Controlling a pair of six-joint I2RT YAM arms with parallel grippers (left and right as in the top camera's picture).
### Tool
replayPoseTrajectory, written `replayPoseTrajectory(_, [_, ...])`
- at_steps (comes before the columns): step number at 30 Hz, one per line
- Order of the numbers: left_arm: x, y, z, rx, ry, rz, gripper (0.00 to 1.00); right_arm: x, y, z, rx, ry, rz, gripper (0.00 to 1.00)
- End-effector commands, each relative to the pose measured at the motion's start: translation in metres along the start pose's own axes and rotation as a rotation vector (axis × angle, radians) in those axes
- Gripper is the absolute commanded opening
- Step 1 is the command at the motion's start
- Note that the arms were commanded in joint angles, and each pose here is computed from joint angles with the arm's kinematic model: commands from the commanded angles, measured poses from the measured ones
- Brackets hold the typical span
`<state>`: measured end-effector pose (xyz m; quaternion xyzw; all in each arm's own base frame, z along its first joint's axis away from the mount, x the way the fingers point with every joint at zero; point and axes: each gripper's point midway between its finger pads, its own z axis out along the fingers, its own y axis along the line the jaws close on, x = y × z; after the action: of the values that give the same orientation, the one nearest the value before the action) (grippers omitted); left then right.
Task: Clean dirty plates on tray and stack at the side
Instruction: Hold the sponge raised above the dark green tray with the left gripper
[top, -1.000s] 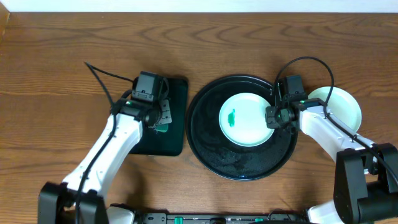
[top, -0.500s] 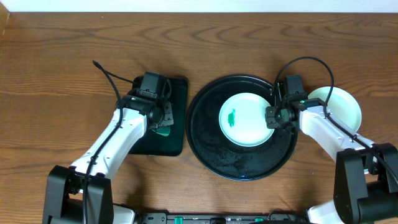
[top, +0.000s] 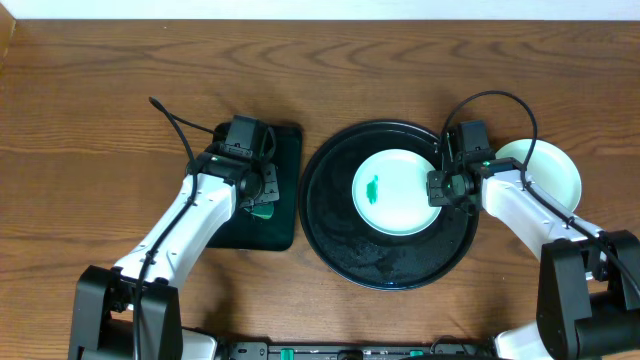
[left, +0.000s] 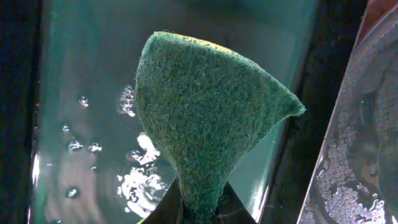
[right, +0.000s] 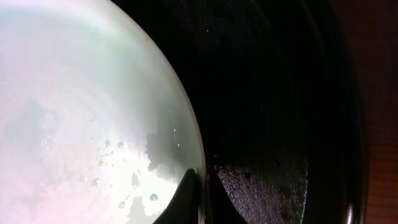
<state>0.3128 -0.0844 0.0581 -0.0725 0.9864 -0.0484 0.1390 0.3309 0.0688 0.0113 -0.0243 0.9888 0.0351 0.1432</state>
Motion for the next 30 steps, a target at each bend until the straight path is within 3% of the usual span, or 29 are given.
replayPoseTrajectory(1, [0.000,-0.002,-0.001,0.010,0.002,-0.011,0.08,0.004,0.002,0.002,-0.020,0.015,-0.004,0.01])
replayPoseTrajectory(26, [-0.001,-0.003,-0.001,0.011,-0.002,-0.011,0.08,0.003,0.020,0.001,-0.125,0.020,0.057,0.08])
replayPoseTrajectory(30, [-0.001,-0.003,-0.001,0.011,-0.002,-0.011,0.08,0.004,0.020,0.001,-0.125,0.022,0.079,0.15])
